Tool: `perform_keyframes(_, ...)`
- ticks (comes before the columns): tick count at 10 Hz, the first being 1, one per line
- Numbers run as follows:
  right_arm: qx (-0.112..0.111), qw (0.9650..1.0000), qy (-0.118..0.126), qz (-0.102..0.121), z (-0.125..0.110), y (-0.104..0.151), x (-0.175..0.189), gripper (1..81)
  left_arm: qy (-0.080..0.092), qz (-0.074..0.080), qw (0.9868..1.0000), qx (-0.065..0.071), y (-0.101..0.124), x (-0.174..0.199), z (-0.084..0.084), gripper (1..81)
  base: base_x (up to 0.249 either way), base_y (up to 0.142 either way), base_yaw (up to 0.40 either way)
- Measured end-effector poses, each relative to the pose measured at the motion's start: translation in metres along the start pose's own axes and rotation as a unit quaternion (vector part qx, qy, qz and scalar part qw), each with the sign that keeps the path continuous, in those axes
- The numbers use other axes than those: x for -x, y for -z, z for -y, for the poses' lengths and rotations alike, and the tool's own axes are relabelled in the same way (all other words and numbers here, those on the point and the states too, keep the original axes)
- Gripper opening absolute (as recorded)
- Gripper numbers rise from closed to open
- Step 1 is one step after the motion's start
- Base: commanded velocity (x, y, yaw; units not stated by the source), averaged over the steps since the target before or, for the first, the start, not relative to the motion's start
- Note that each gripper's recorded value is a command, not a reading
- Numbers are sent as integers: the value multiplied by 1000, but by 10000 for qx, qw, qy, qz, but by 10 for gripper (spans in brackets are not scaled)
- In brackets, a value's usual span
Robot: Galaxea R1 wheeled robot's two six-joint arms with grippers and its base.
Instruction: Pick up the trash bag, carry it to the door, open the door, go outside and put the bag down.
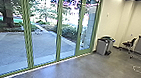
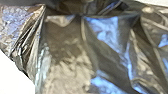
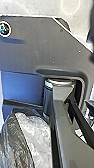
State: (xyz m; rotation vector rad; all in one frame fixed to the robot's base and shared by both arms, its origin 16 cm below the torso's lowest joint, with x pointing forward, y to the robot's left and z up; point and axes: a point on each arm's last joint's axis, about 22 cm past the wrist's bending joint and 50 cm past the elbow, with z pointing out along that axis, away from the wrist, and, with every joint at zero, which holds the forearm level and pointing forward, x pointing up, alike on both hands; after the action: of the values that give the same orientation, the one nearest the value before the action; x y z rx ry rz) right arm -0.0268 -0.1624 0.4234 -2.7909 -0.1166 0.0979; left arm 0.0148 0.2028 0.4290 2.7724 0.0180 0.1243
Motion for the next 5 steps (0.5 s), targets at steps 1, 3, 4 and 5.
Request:
perform_keyframes(1, 0, 10000, 0, 0, 0, 0, 0, 811, 1, 2, 10000, 0, 0, 0, 0, 10, 158, 0, 0)
perform_keyframes(3, 0, 10000, 0, 0, 0, 0, 0, 811, 0, 0, 10000, 0, 0, 0, 0, 10, 159, 0, 0)
perform_keyframes(4, -1, 10000, 0, -2, 0, 0, 0, 811, 0, 0, 10000, 0, 0, 0, 0, 10, 158, 0, 0)
perform_keyframes(5, 0, 10000, 0, 0, 0, 0, 0, 811, -2, 0, 10000, 0, 0, 0, 0, 10, 158, -62, 0)
